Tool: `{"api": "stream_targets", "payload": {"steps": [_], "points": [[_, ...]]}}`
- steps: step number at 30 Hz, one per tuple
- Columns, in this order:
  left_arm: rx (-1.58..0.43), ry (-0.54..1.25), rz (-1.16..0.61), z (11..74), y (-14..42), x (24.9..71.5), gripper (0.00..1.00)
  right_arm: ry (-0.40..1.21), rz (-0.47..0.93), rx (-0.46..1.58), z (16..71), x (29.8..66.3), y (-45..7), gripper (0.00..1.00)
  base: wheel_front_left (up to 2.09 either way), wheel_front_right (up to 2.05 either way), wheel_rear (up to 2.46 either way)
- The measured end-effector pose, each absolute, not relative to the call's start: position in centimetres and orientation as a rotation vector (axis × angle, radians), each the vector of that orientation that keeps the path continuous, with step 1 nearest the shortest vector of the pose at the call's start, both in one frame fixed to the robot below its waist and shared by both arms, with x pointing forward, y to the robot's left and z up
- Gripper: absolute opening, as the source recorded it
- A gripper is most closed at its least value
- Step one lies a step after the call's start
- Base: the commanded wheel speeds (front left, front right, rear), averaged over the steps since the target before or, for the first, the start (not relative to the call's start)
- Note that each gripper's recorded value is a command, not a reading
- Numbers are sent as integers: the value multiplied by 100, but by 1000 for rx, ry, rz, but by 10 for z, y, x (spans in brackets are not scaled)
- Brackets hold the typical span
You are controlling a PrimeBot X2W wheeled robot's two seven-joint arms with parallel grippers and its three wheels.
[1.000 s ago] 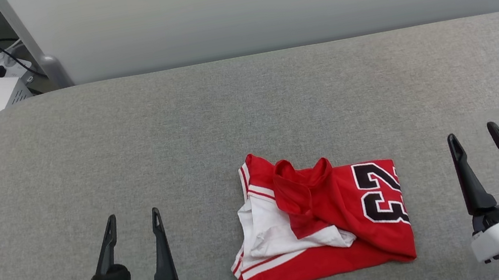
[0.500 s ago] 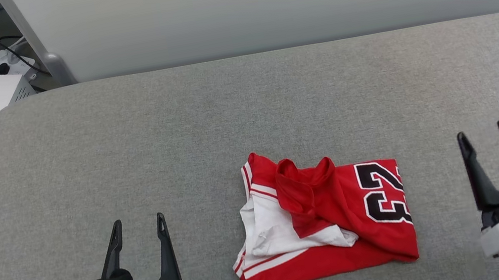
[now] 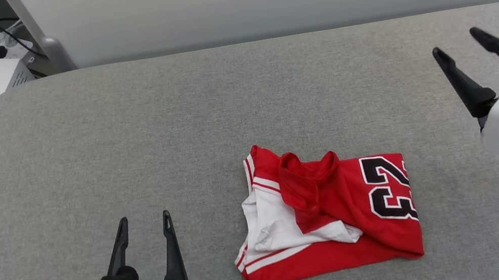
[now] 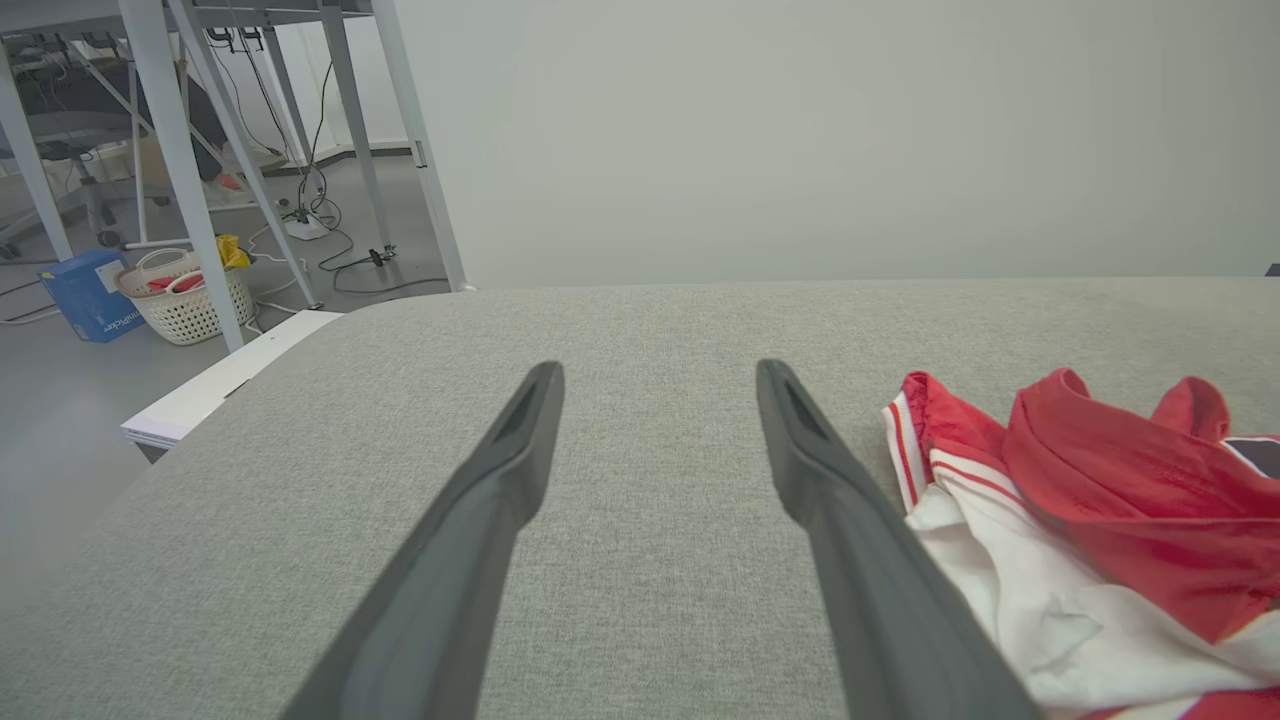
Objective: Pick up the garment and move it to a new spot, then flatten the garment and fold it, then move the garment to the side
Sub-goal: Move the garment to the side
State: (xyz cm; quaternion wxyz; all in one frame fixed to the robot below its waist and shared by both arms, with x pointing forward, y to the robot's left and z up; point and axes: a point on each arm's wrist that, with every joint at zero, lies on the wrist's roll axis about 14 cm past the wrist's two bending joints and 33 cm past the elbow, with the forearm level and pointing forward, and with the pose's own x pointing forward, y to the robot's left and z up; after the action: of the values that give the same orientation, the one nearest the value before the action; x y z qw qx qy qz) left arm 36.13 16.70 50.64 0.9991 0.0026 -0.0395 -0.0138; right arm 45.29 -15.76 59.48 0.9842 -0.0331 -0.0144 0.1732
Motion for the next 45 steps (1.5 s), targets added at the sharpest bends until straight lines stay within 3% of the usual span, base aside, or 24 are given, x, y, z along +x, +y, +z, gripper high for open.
{"api": "stream_targets", "payload": {"steps": [6,13,22,34,35,36,37,45], "points": [[7,-75,-18,505,170,367,100,499,436,14,515,443,-154,100,0,0,0],[2,-79,-20,505,170,379,100,857,499,126,452,416,-147,100,0,0,0],[4,-48,-2,494,178,392,100,1046,560,231,396,398,-118,100,0,0,0],[10,-19,21,484,188,398,100,1068,628,250,371,398,-84,100,0,0,0],[10,-19,23,484,188,398,100,1053,632,250,372,399,-82,85,0,0,0],[10,-20,24,485,189,398,100,1037,640,245,373,400,-79,25,0,0,0],[10,-21,26,485,189,398,100,1016,646,240,376,401,-77,0,0,0,0],[3,-36,26,490,189,396,100,808,688,181,412,418,-71,0,0,0,0]]}}
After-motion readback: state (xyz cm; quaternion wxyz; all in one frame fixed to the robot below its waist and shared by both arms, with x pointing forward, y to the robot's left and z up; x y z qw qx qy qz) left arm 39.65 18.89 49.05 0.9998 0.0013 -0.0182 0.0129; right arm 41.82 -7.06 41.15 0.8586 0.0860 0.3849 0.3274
